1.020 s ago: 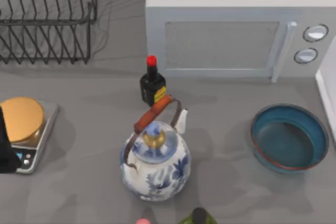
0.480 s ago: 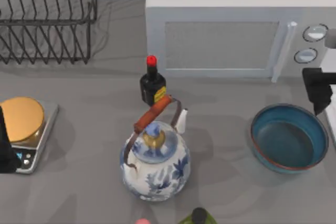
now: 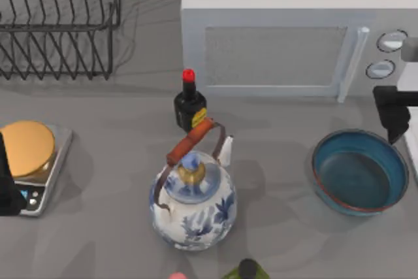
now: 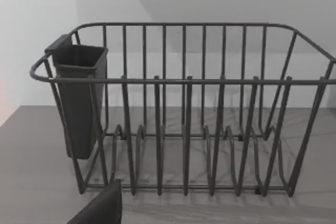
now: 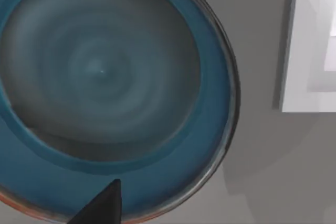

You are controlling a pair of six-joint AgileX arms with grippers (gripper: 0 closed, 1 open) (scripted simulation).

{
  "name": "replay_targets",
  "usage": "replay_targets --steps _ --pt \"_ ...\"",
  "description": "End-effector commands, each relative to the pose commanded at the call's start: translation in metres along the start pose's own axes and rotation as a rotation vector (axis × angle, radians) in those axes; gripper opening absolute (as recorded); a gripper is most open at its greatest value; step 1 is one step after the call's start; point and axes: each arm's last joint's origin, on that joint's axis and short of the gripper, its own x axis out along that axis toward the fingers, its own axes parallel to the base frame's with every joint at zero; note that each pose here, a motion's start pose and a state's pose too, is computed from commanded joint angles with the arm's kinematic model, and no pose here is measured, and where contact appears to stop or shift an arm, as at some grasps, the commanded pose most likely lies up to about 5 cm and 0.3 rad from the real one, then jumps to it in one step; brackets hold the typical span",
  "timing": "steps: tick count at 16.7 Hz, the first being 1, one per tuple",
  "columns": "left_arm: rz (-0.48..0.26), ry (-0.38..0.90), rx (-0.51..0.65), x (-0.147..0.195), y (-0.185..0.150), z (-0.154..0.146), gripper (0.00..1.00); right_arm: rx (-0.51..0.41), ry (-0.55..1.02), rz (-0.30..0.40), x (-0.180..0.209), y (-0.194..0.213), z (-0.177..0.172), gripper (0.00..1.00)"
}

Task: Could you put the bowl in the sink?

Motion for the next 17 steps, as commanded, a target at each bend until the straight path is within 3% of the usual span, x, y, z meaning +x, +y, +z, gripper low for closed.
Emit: replay_targets --steps 8,14,17 --pt "0.0 0.0 0.0 0.0 0.0 0.0 1.0 -0.002 -0.011 0.002 0.084 0.002 0.002 1.0" --pt "0.0 0.0 0.0 0.0 0.0 0.0 1.0 -0.002 -0.002 0.0 0.095 0.001 0.0 1.0" --pt "0.0 0.0 0.0 0.0 0.0 0.0 1.0 -0.002 -0.002 0.0 0.095 0.001 0.0 0.77"
